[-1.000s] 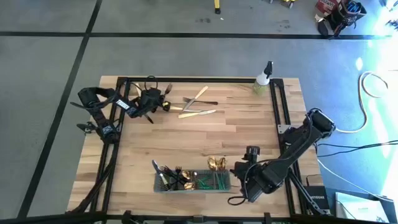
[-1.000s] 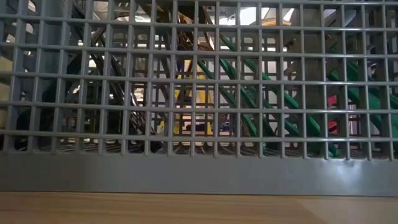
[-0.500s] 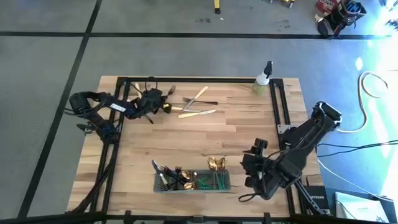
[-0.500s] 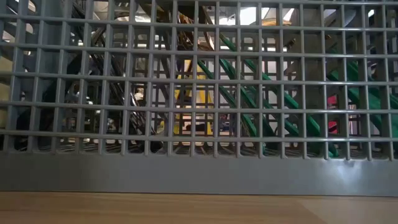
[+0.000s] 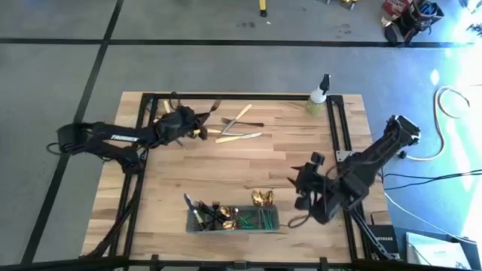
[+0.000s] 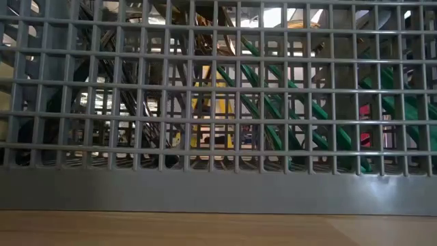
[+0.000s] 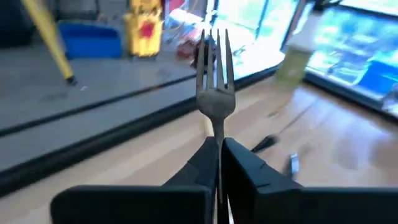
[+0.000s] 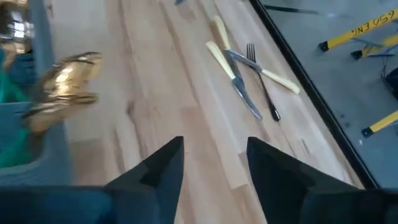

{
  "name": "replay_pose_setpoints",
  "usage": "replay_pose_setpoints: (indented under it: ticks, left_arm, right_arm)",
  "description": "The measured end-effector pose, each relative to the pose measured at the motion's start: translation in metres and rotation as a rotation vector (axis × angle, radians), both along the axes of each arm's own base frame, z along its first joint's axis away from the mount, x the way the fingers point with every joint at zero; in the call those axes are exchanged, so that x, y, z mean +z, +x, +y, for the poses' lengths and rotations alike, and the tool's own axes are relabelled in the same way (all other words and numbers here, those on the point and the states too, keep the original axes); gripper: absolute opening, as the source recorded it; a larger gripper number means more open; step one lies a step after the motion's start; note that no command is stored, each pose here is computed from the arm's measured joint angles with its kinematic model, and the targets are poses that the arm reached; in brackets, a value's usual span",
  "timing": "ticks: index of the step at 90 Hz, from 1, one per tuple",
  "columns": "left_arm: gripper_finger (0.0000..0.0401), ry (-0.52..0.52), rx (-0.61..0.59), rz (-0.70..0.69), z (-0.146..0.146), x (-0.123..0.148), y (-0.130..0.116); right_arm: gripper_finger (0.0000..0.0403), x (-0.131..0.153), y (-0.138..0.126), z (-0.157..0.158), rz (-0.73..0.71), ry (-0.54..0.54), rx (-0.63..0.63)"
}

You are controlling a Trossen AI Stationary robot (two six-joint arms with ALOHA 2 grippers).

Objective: Sort silverware
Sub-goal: Put the left black fork into the gray cutlery rack

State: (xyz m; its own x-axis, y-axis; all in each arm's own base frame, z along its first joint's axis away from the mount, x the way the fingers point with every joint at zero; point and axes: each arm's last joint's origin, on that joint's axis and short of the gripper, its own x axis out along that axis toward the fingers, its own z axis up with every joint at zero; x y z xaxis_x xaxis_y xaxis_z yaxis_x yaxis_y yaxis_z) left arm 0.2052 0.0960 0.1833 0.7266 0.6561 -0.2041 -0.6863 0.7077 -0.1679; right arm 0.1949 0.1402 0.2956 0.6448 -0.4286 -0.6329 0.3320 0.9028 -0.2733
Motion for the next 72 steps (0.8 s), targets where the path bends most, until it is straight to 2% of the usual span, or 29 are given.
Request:
replay_pose_setpoints:
  ticks: [11, 22, 50, 61, 72]
  left_arm:
    - [0.0003, 0.041, -0.05, -0.05, -0.012, 0.014, -0.001]
    - [0.0003, 0.098, -0.101, -0.062, -0.024, 0.024, 0.0]
    - [0.0003, 0.286, -0.18, -0.041, -0.055, 0.056, 0.017]
    - [0.0003, 0.373, -0.164, -0.005, -0.069, 0.067, 0.021]
    - [0.0003, 0.42, -0.175, -0.032, -0.085, 0.074, 0.023]
  right_arm:
    - [0.0151, -0.008, 0.004, -0.023, -0.048, 0.044, 0.02]
    - [0.0151, -0.013, 0.014, -0.049, -0.166, 0.095, 0.008]
    - [0.0151, -0.034, 0.05, -0.108, -0.537, 0.371, 0.062]
    - [0.0151, -0.037, 0.053, -0.121, -0.665, 0.455, 0.021]
    - [0.0151, -0.03, 0.055, -0.122, -0.741, 0.479, 0.051]
